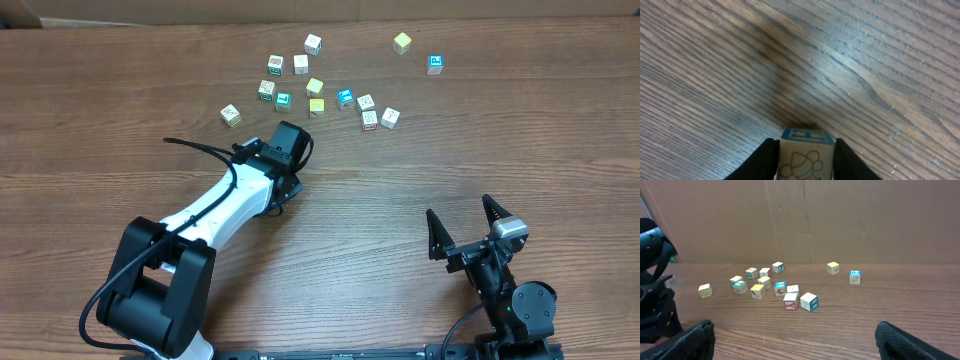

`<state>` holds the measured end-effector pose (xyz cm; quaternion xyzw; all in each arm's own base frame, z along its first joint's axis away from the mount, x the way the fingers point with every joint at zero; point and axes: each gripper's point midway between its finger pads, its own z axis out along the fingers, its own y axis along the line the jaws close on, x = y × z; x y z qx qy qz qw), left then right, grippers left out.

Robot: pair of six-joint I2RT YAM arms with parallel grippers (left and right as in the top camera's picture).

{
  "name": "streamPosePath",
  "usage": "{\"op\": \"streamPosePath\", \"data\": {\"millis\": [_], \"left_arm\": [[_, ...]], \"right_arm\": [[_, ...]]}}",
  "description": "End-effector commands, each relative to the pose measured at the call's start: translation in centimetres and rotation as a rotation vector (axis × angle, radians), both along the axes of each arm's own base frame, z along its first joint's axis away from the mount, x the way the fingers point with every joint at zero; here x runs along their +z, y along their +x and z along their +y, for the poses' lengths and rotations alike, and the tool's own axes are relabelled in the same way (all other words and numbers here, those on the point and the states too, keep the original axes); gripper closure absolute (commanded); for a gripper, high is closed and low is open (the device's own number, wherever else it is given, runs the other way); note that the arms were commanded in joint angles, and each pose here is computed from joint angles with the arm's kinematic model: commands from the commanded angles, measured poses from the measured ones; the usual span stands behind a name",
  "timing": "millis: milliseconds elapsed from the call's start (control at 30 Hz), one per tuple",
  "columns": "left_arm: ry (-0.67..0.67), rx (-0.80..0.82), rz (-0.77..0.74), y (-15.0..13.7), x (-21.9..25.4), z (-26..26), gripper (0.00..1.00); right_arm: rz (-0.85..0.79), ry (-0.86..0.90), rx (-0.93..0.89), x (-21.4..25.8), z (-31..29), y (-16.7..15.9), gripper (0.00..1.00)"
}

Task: Form a circle
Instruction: 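Lower the blue-bordered block and open the left gripper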

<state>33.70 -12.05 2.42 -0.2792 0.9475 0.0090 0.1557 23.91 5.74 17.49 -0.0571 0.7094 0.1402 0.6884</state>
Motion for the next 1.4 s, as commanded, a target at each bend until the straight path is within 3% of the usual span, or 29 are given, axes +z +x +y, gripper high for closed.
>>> {"op": "streamPosePath", "data": {"millis": [0,133,267,900,1233,1367], "left_arm": [[0.01,0.028,0.003,-0.04,-0.39,0.47,0.66],[0.008,0.028,0.003,-0.04,-0.39,0.44,0.56],[0.006,0.027,0.004,-0.06,-0.4,0.4,0.56],[-0.007,0.037,0.017,-0.16,-0.5,0.64,0.73],[-0.007,0.041,0.02,-0.17,-0.5,0.79,0.69],[-0.009,0.042,0.021,-0.16,-0.51,0.82,0.58]], "right_arm": [[-0.004,-0.004,-0.007,-0.19,-0.15,0.05,0.0],[-0.004,-0.004,-0.007,-0.2,-0.15,0.05,0.0],[-0.004,-0.004,-0.007,-0.19,-0.15,0.05,0.0],[-0.004,-0.004,-0.007,-0.19,-0.15,0.05,0.0],[-0.004,-0.004,-0.007,-0.19,-0.15,0.05,0.0],[-0.004,-0.004,-0.007,-0.19,-0.15,0.05,0.0]]}}
